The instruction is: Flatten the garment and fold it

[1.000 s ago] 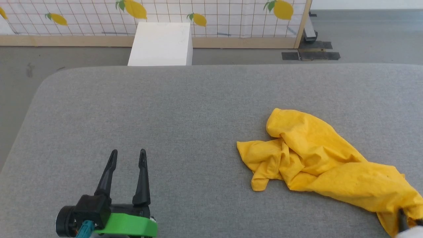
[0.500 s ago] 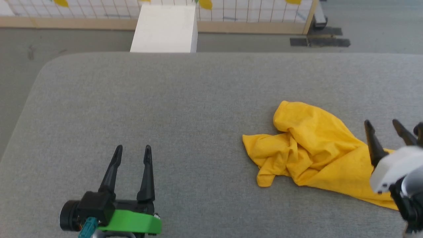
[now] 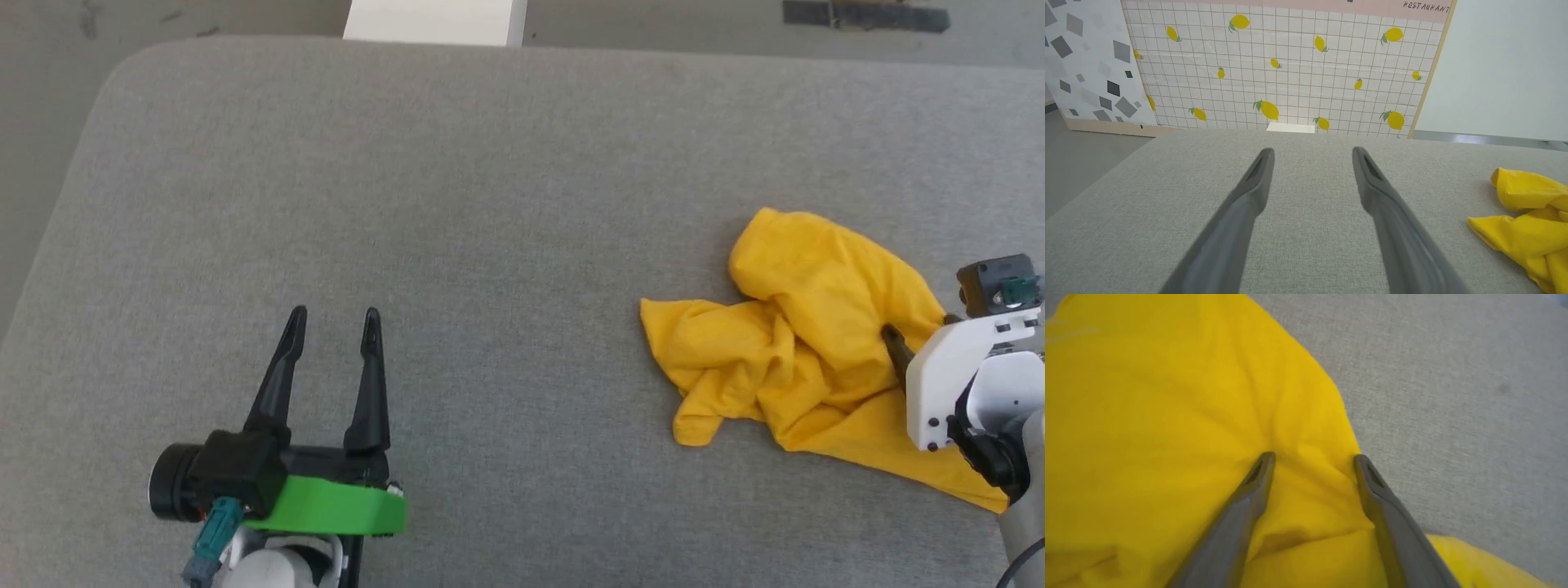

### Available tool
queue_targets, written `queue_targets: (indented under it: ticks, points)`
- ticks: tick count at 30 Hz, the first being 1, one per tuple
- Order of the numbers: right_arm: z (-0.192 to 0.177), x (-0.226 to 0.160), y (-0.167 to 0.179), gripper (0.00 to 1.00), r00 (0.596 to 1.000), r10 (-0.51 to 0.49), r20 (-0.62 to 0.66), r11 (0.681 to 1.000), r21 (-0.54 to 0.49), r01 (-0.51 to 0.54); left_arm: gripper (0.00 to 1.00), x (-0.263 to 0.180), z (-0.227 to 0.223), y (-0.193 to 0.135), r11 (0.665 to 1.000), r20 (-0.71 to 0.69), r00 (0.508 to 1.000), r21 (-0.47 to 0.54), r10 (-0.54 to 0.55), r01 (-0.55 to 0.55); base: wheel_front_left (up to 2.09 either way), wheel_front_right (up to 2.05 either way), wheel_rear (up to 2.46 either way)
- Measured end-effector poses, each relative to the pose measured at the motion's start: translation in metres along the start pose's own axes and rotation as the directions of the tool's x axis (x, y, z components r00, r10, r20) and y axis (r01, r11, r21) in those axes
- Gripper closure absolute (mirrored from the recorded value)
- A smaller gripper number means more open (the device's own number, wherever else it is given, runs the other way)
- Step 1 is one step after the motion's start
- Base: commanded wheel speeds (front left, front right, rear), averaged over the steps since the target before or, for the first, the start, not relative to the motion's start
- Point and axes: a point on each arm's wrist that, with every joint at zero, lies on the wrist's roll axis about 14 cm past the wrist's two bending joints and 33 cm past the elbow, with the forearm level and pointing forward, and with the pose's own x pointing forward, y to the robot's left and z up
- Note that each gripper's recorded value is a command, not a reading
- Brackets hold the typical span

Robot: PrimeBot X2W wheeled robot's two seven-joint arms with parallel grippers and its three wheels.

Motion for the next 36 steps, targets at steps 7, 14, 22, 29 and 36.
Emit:
queue_targets:
  ticks: [7, 14, 22, 29, 36]
  points:
    - [0.005, 0.018, 0.007, 1.0, 0.999, 0.036, -0.019, 0.999, -0.028, -0.036, 0.0, 0.004, -0.007, 0.005, 1.0, -0.017, 1.0, 0.0, 0.017, -0.017, 0.0, 0.0, 0.0]
    - [0.081, 0.0, -0.001, 1.0, 0.976, 0.025, 0.218, 0.998, -0.068, -0.011, 0.0, 0.004, -0.002, 0.0, 1.0, -0.003, 1.0, -0.012, 0.008, -0.008, 0.0, 0.0, 0.0]
    - [0.134, -0.02, -0.083, 1.0, 0.912, -0.185, 0.366, 0.982, 0.027, 0.188, 0.0, 0.008, -0.004, -0.002, 1.0, -0.003, 1.0, -0.016, 0.001, -0.001, 0.0, 0.0, 0.0]
    - [0.037, 0.007, -0.127, 0.96, 0.942, -0.321, 0.102, 0.945, 0.096, 0.312, 0.0, 0.011, -0.02, 0.004, 1.0, -0.045, 0.999, -0.01, 0.018, -0.018, 0.0, 0.0, 0.0]
    - [0.038, 0.011, -0.111, 0.0, 0.937, -0.307, 0.166, 0.949, 0.121, 0.29, 0.0, 0.01, -0.021, 0.007, 1.0, -0.052, 0.998, -0.006, 0.025, -0.025, 0.0, 0.0, 0.0]
